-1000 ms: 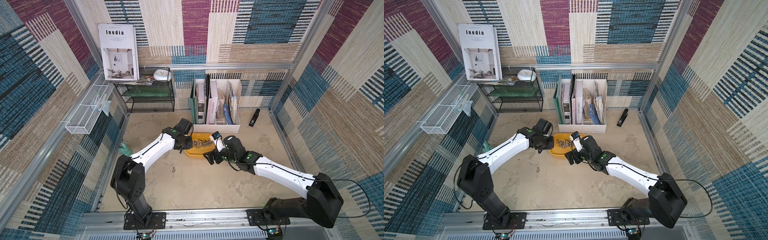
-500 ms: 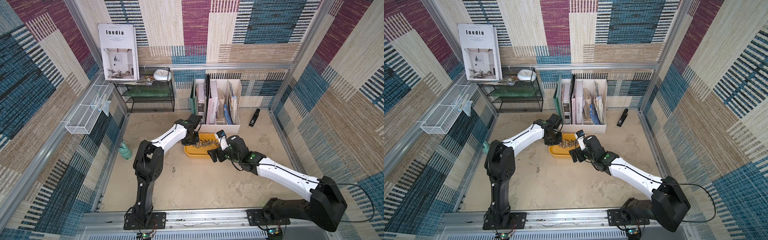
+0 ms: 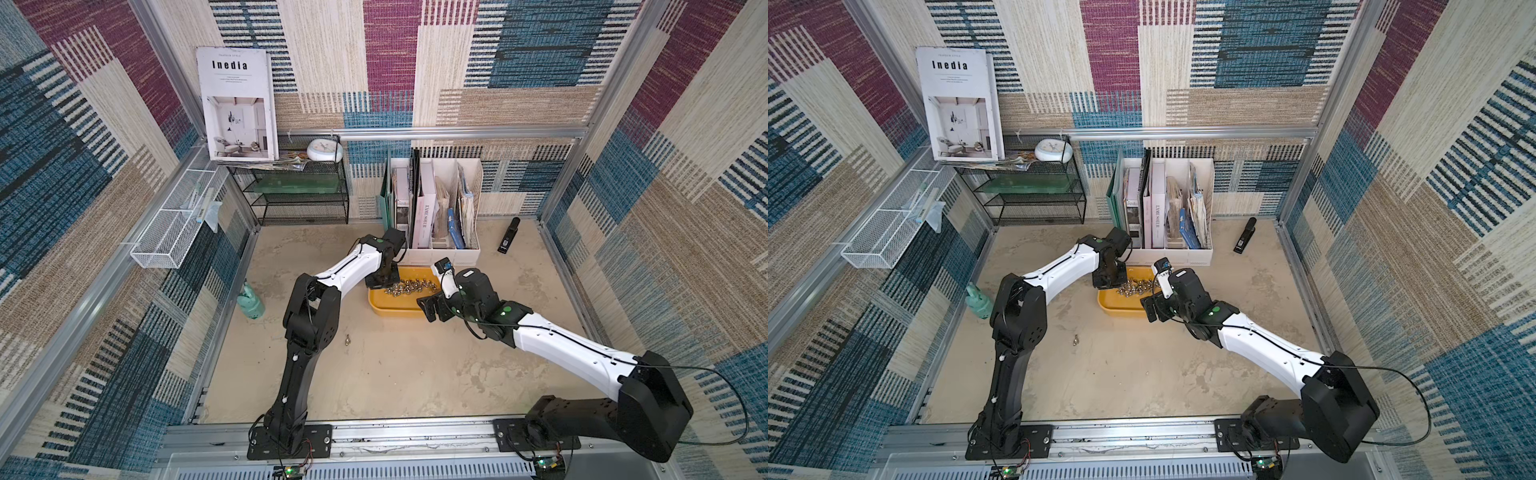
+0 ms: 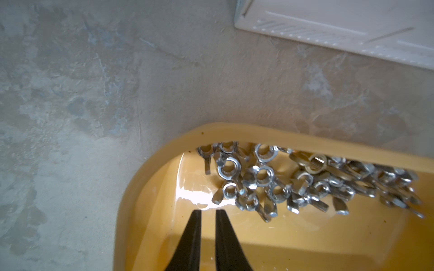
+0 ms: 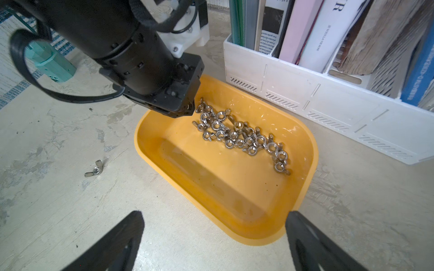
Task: Take out the wing nut from the storage box
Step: Pick up the wing nut from the storage box.
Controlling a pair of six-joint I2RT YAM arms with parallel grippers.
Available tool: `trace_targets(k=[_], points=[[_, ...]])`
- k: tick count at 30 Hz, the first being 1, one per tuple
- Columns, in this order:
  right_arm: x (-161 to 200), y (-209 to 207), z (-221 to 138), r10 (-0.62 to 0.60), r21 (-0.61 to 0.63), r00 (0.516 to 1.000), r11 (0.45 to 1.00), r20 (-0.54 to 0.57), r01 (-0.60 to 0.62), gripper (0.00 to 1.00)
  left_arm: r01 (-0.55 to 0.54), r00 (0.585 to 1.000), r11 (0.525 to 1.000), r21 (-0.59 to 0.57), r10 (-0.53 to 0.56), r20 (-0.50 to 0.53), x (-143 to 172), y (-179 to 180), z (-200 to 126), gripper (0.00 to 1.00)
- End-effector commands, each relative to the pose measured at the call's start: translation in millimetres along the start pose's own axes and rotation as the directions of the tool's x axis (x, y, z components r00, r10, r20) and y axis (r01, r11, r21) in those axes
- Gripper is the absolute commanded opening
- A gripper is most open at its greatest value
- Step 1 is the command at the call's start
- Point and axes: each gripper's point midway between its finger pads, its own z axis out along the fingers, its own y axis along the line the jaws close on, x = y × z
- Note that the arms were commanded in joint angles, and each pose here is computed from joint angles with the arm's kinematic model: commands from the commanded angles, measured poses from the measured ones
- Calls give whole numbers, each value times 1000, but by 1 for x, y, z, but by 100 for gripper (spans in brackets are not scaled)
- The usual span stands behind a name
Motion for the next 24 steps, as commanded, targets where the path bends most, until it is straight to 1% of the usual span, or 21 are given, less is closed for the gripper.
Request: trace_targets(k=[1, 4, 18, 24], points=[[-6, 2, 1, -8, -11, 1000, 1000, 11, 8, 99, 13, 1000, 999, -31, -13, -9, 0, 7, 4, 18], [-6, 2, 2, -12, -15, 1000, 1000, 7, 12, 99, 18, 1000, 999, -35, -19, -14, -2, 8, 8, 19], [-7, -3, 5, -13, -7, 1000, 1000, -4, 13, 99, -20, 1000, 999, -35, 19, -23, -8, 4, 22, 22], [-8, -4, 7, -13, -8, 1000, 1000, -6, 13, 99, -22, 999, 999, -43, 21, -26, -8, 6, 27, 20]])
